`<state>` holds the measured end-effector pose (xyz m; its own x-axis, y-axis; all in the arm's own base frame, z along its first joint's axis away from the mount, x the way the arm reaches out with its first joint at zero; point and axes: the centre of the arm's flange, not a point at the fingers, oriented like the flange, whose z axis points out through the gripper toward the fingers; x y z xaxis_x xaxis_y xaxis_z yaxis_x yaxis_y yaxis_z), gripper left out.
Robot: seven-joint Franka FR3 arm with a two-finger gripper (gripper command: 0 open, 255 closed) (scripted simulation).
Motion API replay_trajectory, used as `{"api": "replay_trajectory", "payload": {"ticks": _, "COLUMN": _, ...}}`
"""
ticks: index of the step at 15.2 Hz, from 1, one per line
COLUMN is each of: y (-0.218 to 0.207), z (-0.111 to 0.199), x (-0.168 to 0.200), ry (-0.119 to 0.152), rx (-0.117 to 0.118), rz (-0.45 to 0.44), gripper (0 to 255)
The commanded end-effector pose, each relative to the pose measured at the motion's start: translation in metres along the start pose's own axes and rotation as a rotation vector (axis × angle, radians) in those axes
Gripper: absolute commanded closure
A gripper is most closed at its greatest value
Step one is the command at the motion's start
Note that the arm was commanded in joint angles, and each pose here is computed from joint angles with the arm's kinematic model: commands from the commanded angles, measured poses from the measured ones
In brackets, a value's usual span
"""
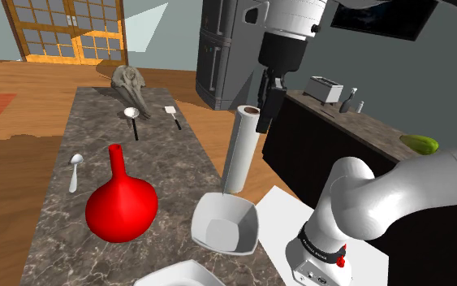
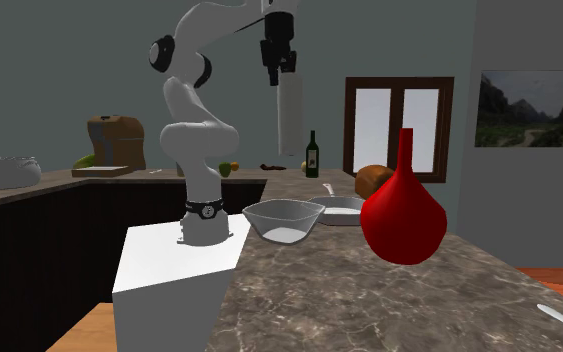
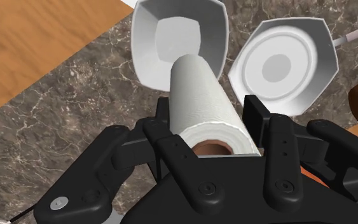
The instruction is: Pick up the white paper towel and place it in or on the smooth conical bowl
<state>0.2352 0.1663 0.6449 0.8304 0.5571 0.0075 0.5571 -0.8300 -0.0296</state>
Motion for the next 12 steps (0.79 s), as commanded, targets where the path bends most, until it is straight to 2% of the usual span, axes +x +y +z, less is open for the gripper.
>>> {"api": "replay_trajectory", "payload": {"ticks": 1, "y": 0.000, "z": 0.010, "x": 0.000, "ry": 0.000, "rx": 0.000, "rz": 0.000, "gripper": 255}}
{"api": "replay_trajectory", "payload": {"ticks": 12, "y": 0.002, "z": 0.068, "x": 0.000, "ry": 0.000, "rx": 0.000, "rz": 0.000, "gripper": 255}}
